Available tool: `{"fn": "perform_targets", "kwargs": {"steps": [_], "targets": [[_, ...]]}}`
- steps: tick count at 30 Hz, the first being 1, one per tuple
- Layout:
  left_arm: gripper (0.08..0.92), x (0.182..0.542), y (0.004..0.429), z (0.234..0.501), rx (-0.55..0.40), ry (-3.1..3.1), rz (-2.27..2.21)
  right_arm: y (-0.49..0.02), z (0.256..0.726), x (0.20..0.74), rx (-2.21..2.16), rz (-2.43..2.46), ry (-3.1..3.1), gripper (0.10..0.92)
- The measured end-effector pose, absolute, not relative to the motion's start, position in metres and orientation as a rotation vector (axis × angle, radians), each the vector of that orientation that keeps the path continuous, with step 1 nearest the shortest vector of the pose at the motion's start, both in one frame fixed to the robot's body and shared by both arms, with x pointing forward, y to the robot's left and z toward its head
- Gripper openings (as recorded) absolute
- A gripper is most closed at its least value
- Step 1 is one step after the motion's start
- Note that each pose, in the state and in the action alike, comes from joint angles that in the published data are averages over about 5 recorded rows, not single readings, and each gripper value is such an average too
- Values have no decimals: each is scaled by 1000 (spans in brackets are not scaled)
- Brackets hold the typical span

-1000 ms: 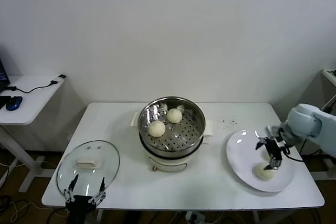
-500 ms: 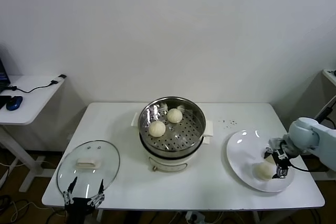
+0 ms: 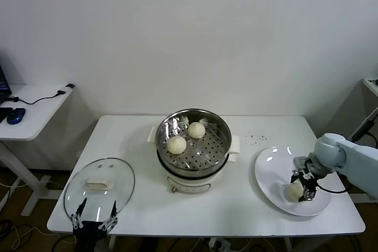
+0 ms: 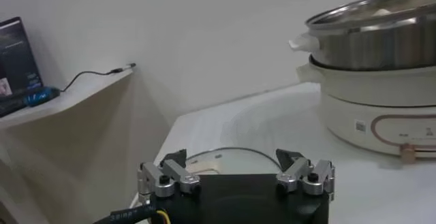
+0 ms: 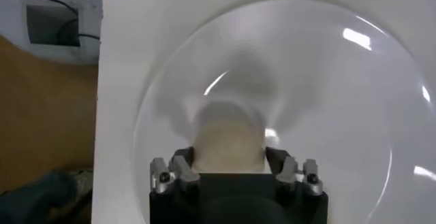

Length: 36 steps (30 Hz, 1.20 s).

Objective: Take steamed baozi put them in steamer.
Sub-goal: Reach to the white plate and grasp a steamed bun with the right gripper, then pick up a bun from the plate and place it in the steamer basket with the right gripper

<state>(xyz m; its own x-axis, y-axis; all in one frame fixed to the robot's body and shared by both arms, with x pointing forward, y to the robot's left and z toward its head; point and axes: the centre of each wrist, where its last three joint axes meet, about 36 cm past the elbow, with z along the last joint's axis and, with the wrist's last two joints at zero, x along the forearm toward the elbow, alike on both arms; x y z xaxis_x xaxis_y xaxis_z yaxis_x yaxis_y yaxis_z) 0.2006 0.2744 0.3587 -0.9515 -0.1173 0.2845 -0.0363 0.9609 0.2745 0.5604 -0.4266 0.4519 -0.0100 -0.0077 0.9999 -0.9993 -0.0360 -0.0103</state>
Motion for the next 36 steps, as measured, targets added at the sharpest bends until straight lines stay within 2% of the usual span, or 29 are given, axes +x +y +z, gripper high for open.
{"fn": "perform_targets", "kwargs": {"steps": [6, 17, 21, 27, 36], "targets": [[823, 202, 274, 359, 114, -2810, -386, -427, 453, 562, 1238, 1235, -1208, 595], [823, 204, 273, 360, 105, -2810, -391, -418, 479, 578, 1320, 1311, -1194, 563], [823, 204, 272, 361, 101, -2809, -394, -401, 515, 600, 1410, 1434, -1152, 555], [823, 203, 271, 362, 97, -2806, -400, -354, 595, 642, 1553, 1738, -1010, 551], [823, 206, 265, 361, 84, -2801, -402, -237, 702, 672, 1738, 2201, -645, 558]]}}
